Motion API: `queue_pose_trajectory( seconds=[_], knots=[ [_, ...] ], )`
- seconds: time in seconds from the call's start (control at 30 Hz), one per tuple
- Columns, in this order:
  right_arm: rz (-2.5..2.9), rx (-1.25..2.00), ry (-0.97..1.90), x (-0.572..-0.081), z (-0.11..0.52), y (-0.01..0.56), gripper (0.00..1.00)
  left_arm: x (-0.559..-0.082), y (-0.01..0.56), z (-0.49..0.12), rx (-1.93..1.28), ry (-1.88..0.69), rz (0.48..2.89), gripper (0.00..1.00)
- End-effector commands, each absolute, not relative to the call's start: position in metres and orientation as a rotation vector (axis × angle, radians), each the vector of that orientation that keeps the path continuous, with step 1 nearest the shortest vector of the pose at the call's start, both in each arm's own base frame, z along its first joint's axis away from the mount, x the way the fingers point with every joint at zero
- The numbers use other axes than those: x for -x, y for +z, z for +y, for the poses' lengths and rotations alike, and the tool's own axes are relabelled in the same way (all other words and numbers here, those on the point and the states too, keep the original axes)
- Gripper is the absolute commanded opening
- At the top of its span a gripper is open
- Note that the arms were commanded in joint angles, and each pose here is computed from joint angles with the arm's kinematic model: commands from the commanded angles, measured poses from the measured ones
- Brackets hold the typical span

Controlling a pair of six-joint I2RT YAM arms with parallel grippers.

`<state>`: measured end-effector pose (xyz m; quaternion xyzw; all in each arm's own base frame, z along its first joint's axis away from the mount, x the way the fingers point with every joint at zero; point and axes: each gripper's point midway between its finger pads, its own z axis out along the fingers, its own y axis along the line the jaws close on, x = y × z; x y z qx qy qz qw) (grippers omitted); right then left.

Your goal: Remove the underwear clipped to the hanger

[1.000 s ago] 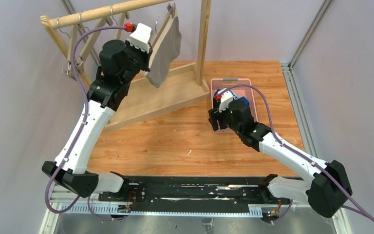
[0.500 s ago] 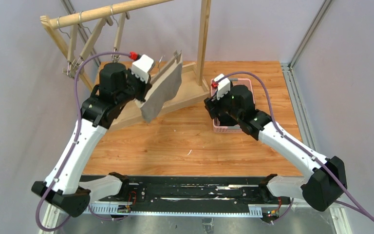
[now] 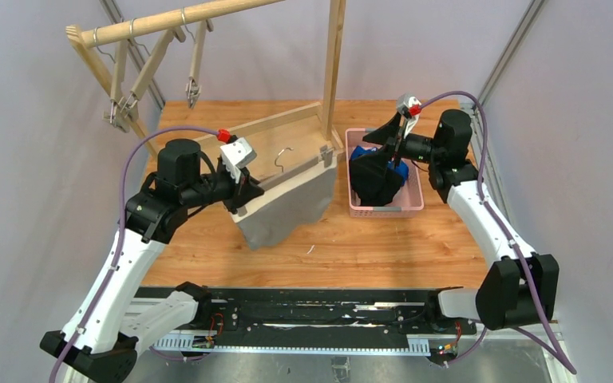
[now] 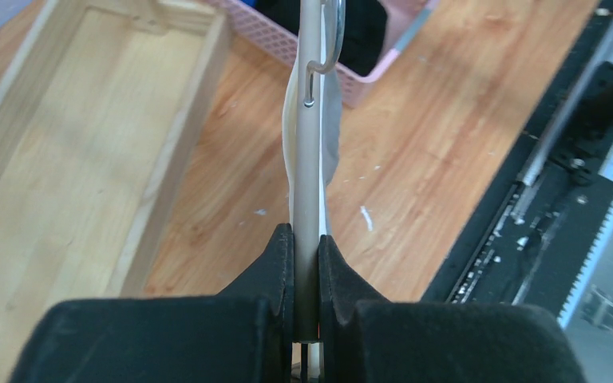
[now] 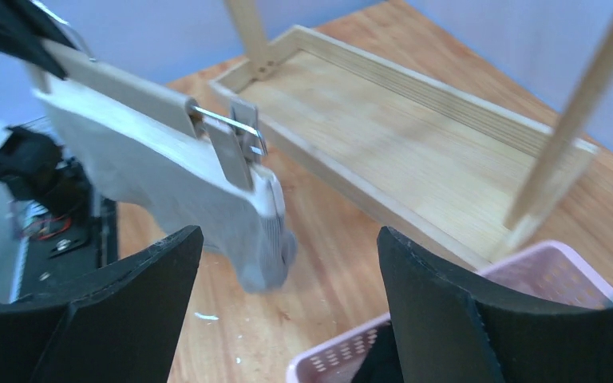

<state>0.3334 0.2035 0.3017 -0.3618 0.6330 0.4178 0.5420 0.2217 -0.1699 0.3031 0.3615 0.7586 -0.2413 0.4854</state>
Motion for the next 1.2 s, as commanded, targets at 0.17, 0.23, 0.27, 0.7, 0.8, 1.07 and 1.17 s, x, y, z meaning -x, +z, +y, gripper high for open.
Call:
queue_pose_trajectory(
  seconds=[0.17,0.23,0.27,0.7,0.8,1.07,1.17],
  knots=[
    [1.296,1.097,1.185,-0.269,0.222,0.334,0.82,-0.198,0.311,-0.201,-1.007,-0.837,1.723,0.0],
    [1.286,1.108,1.194,-0.265,0.224,0.337,0.82,-0.197,0.311,-0.203,-1.017,-0.852,1.72,0.0],
    [1.279,1.115,1.198,-0.263,0.226,0.339,0.82,-0.196,0.311,-0.203,-1.019,-0.857,1.716,0.0],
    [1.27,1.192,1.31,-0.251,0.257,0.327,0.81,-0.186,0.32,-0.207,-1.068,-0.894,1.648,0.0],
    [1.275,1.189,1.309,-0.252,0.258,0.327,0.8,-0.189,0.319,-0.206,-1.057,-0.879,1.657,0.0],
    [1.297,1.177,1.299,-0.255,0.258,0.325,0.66,-0.194,0.316,-0.206,-1.04,-0.871,1.674,0.0],
    [1.301,1.185,1.311,-0.254,0.259,0.323,0.5,-0.195,0.316,-0.207,-1.036,-0.875,1.677,0.0]
  ],
)
